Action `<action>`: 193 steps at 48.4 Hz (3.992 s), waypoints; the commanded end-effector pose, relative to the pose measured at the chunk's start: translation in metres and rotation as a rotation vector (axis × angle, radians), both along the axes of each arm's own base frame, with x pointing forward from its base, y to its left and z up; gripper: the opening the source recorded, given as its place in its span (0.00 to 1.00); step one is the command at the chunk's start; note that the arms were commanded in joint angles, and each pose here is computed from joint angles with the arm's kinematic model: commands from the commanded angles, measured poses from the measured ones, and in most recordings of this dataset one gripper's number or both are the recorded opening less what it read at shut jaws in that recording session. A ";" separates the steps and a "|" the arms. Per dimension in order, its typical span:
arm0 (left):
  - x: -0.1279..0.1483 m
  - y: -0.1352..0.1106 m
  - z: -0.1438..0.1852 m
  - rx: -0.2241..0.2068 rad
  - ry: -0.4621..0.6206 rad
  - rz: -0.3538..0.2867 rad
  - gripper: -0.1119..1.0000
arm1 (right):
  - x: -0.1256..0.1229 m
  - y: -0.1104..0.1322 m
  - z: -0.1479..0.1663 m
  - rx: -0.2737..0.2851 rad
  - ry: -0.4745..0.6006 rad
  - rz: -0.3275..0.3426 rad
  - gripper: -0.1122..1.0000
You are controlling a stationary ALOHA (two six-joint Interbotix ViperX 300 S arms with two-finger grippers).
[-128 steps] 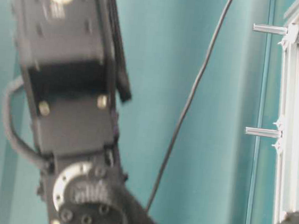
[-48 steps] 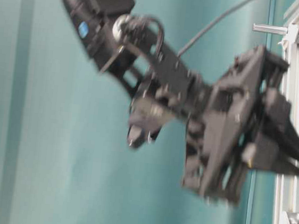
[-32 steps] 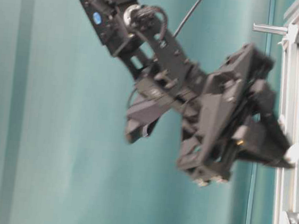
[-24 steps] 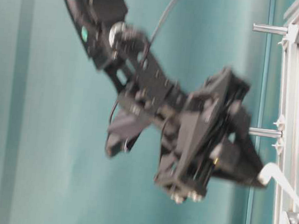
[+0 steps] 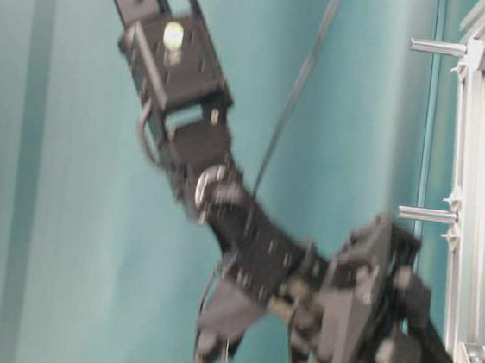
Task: Move the cable alternately left and right between 8 pins so it hooks onto each one.
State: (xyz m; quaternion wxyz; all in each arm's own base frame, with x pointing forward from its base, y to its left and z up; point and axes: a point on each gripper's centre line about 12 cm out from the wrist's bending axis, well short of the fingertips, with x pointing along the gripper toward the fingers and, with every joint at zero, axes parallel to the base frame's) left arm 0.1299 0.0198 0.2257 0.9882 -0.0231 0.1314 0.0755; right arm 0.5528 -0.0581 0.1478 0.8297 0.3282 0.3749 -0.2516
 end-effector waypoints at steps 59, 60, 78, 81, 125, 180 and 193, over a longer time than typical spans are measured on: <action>0.001 0.000 0.004 0.005 -0.005 -0.002 0.59 | 0.063 -0.123 0.052 -0.084 -0.089 -0.094 0.22; 0.001 0.000 0.004 0.005 -0.005 -0.003 0.59 | 0.062 -0.125 0.052 -0.084 -0.080 -0.099 0.22; 0.001 0.000 0.004 0.005 -0.004 -0.004 0.59 | 0.046 -0.131 0.052 -0.066 0.004 -0.134 0.22; 0.001 0.000 0.004 0.005 -0.004 -0.003 0.59 | 0.041 -0.129 0.053 -0.058 0.007 -0.140 0.22; 0.001 0.000 0.004 0.005 -0.004 -0.003 0.59 | -0.054 -0.065 0.054 0.030 -0.058 -0.143 0.22; 0.001 0.000 0.004 0.005 -0.004 -0.003 0.59 | -0.102 0.028 0.054 -0.005 -0.028 0.104 0.22; 0.001 0.000 0.004 0.005 -0.004 -0.003 0.59 | -0.153 0.023 0.042 0.006 0.045 0.079 0.22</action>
